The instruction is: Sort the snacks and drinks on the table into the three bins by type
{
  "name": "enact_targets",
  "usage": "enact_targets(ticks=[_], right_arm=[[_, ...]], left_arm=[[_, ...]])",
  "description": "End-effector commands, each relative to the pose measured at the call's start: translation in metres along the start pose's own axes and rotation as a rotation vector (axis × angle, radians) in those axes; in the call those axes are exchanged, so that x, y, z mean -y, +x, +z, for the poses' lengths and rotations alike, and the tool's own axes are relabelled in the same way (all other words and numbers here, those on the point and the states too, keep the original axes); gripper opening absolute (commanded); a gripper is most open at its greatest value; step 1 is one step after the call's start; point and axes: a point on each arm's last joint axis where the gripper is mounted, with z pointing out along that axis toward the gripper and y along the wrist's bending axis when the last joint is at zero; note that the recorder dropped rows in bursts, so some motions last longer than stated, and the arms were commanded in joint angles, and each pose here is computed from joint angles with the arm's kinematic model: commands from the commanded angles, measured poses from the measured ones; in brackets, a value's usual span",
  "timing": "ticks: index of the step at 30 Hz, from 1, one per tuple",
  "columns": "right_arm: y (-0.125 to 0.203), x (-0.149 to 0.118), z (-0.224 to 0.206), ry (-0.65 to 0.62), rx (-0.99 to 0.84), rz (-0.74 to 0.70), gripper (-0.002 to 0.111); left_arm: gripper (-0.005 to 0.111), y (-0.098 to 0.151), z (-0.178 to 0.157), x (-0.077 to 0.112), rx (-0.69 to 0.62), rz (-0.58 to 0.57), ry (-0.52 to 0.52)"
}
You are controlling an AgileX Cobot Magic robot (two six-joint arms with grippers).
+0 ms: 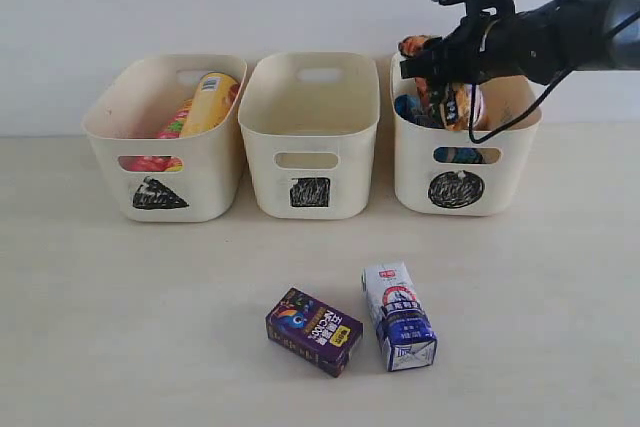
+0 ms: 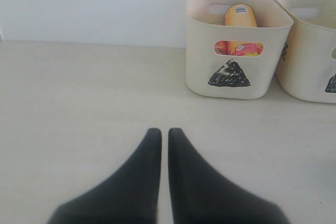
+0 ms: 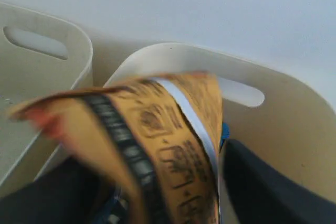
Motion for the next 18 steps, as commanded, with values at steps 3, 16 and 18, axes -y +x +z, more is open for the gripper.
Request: enact_targets(ticks=[3, 16, 18], right_arm=[[-0.007, 0.004, -0.005, 0.014, 0.000, 0.005, 0.086], [-0.037, 0.021, -0.072, 0.130, -0.222, -0.079, 0.009], [-0.035, 0.023, -0.083, 0.148, -0.305, -0.121, 0.000]], left_arm=[[0.004, 0.001, 0.000, 0.000, -0.002, -0.008, 0.002], [0.004, 0.001, 0.000, 0.000, -0.002, -0.008, 0.002], [0.004, 0.001, 0.000, 0.000, -0.002, -0.008, 0.002]])
